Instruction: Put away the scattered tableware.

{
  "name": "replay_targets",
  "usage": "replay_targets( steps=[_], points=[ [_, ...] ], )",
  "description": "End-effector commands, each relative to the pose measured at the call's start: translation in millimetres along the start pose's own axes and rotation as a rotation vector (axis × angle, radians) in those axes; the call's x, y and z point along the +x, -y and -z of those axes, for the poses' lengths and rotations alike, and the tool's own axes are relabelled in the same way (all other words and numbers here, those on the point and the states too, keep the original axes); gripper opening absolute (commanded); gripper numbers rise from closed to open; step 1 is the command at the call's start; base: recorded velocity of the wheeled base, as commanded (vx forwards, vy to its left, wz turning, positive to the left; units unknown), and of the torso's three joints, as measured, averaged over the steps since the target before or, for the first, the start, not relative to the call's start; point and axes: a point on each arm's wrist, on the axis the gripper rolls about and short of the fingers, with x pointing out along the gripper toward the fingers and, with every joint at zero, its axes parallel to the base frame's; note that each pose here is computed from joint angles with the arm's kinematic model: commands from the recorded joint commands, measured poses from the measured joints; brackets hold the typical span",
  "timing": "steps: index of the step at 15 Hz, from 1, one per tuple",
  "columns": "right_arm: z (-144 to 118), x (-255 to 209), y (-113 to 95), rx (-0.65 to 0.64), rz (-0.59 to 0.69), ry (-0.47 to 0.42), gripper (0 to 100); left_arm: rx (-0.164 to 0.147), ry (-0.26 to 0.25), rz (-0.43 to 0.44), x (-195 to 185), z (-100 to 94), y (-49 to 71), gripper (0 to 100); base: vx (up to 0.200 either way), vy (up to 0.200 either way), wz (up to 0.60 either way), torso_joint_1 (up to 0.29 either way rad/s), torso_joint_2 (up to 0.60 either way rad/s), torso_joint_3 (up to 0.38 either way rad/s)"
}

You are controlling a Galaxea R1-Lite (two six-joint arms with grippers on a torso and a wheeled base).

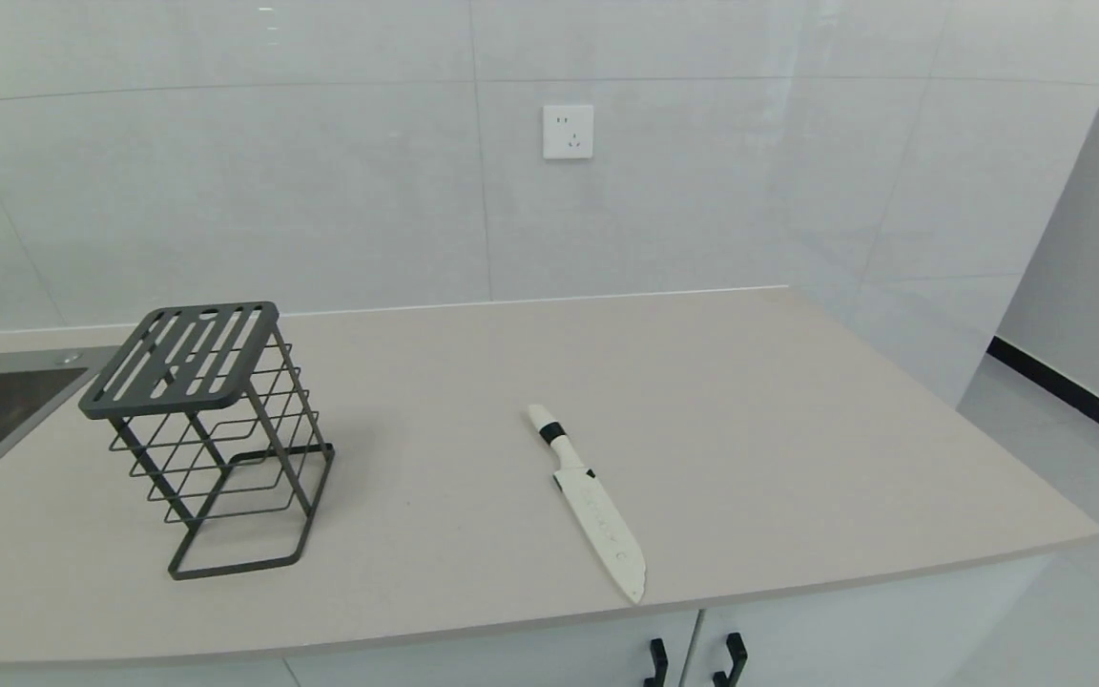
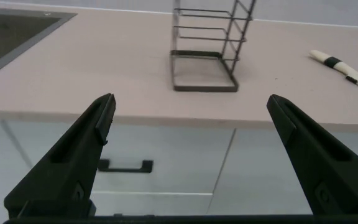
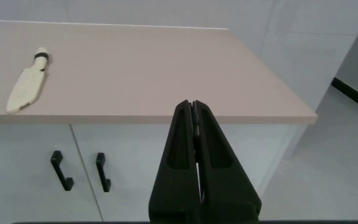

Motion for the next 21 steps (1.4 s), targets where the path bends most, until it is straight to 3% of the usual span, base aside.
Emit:
replay_targets(
  steps=[1,15,21],
  points=[
    [0.1,0.1,0.0,-0.001,-0.003,-0.003,0,-0.001,-0.002,-0.001,0.1,0.1,0.0,100,0.0,0.0,0.0,0.046,-0.15,-0.085],
    [0.1,0.1,0.0,-0.004,-0.003,-0.003,0,-0.001,-0.001,-0.001,0.1,-0.1,0.0,100,0.0,0.0,0.09,0.002,-0.01,-0.004],
    [0.1,0.1,0.0,-0.004,-0.004,-0.002,0,-0.001,-0.002,-0.001,0.1,0.1,0.0,100,0.0,0.0,0.0,0.156,-0.41,-0.264]
  ],
)
